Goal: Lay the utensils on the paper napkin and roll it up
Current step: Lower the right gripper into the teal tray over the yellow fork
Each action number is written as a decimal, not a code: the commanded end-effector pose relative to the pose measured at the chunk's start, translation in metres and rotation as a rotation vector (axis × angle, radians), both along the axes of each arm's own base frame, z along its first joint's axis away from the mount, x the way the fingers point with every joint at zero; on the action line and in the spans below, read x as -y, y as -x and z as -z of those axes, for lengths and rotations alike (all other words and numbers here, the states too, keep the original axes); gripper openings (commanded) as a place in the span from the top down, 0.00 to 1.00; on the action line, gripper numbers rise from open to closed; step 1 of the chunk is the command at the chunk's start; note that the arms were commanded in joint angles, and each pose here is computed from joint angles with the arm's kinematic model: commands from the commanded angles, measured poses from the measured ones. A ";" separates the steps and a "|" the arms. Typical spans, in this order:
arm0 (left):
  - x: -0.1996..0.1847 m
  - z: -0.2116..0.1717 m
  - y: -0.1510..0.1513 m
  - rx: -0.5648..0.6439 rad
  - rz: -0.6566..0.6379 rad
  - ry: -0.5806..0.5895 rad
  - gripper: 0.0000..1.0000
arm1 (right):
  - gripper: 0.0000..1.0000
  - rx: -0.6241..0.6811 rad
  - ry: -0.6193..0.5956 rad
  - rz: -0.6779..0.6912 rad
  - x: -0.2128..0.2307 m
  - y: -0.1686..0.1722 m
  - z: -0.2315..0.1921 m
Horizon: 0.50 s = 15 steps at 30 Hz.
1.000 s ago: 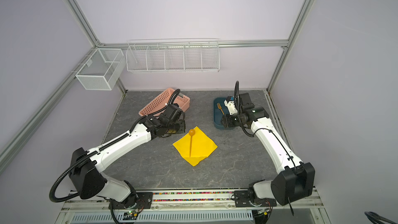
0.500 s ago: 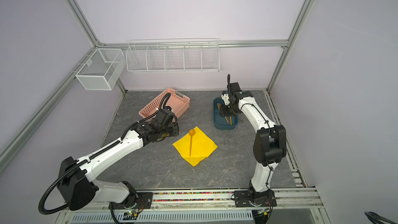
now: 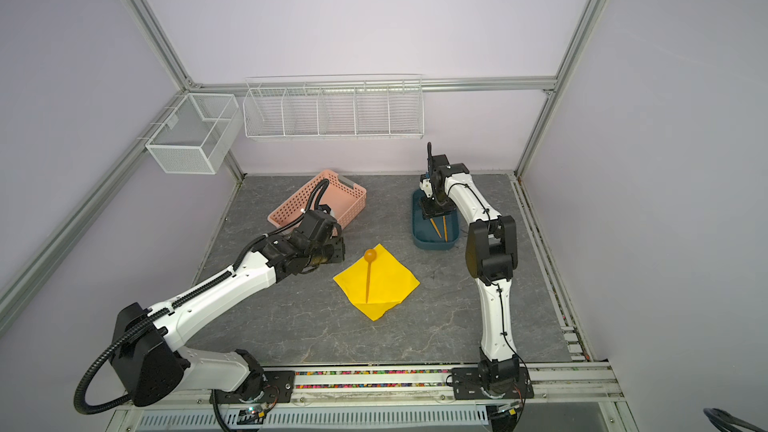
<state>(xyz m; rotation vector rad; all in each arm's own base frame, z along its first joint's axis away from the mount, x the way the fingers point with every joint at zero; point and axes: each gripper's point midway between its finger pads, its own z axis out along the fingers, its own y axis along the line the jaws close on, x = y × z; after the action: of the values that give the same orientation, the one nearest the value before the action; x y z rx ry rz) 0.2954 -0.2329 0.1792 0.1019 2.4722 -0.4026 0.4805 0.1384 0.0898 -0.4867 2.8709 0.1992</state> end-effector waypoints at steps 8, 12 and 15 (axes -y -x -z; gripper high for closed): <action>-0.008 -0.003 0.002 -0.001 -0.008 -0.020 0.77 | 0.60 -0.041 0.030 -0.025 0.005 -0.021 0.025; -0.010 -0.002 0.004 -0.009 -0.010 -0.024 0.77 | 0.64 -0.044 0.037 -0.012 0.006 -0.029 0.034; -0.011 -0.002 0.006 -0.011 -0.013 -0.025 0.77 | 0.65 -0.038 0.048 -0.007 0.007 -0.034 0.039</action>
<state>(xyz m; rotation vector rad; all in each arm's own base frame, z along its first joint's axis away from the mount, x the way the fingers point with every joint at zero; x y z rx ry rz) 0.2917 -0.2296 0.1755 0.1089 2.4939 -0.3832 0.5149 0.1379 0.0550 -0.4936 2.8979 0.1697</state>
